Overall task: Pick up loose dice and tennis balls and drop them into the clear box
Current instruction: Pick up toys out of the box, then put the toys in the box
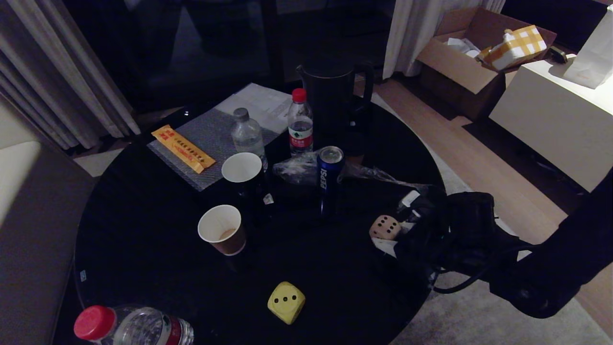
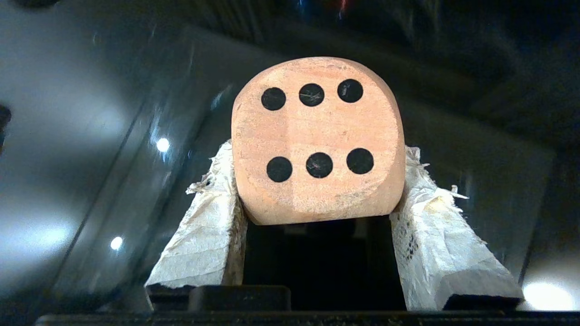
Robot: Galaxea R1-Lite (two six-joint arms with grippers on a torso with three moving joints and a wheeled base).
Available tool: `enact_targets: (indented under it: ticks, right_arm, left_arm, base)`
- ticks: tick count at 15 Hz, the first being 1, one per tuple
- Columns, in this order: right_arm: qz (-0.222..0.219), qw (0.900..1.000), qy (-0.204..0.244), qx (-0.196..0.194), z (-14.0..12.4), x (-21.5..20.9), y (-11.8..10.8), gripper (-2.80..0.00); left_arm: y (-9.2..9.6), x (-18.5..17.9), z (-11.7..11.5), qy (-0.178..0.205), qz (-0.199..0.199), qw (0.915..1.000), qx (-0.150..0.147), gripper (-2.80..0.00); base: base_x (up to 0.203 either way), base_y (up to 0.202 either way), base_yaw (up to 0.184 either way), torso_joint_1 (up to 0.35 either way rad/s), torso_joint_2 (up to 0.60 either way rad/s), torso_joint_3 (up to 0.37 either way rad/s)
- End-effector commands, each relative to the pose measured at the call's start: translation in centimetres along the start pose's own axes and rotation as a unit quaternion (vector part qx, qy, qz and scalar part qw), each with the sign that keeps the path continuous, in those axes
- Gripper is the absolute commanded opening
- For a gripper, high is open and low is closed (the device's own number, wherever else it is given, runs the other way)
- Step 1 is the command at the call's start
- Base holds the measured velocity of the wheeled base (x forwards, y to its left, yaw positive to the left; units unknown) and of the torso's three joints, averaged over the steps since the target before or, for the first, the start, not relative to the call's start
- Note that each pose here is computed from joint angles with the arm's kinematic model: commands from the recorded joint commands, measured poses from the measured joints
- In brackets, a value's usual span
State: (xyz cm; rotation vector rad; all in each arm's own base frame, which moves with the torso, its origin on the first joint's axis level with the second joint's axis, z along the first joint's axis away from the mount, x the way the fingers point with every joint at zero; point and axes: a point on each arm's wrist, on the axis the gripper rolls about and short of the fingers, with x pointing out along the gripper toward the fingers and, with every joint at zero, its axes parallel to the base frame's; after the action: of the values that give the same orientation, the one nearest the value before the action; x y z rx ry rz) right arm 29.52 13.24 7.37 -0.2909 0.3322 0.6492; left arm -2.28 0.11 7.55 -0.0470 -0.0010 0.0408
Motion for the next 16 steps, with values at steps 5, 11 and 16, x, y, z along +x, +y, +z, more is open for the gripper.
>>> enact_targets:
  ticks: [5,11,16]
  right_arm:
    - [-0.073,0.996,-0.021,0.043,1.7,-8.8,0.1,-2.8]
    - [-0.206,0.966,0.012,0.156,0.5,-20.2,0.0,-2.8]
    - [-0.254,0.949,0.012,0.186,-4.3,-27.2,4.4,-2.8]
  left_arm:
    - [0.0,0.0,0.0,0.002,0.0,1.0,0.0,-2.8]
    - [0.0,0.0,0.0,0.002,0.0,1.0,0.0,-2.8]
    - [0.0,0.0,0.0,0.002,0.0,1.0,0.0,-2.8]
  base:
    - [0.0,0.0,0.0,0.0,0.0,0.0]
    - [0.0,0.0,0.0,0.0,0.0,0.0]
    - [0.0,0.0,0.0,0.0,0.0,0.0]
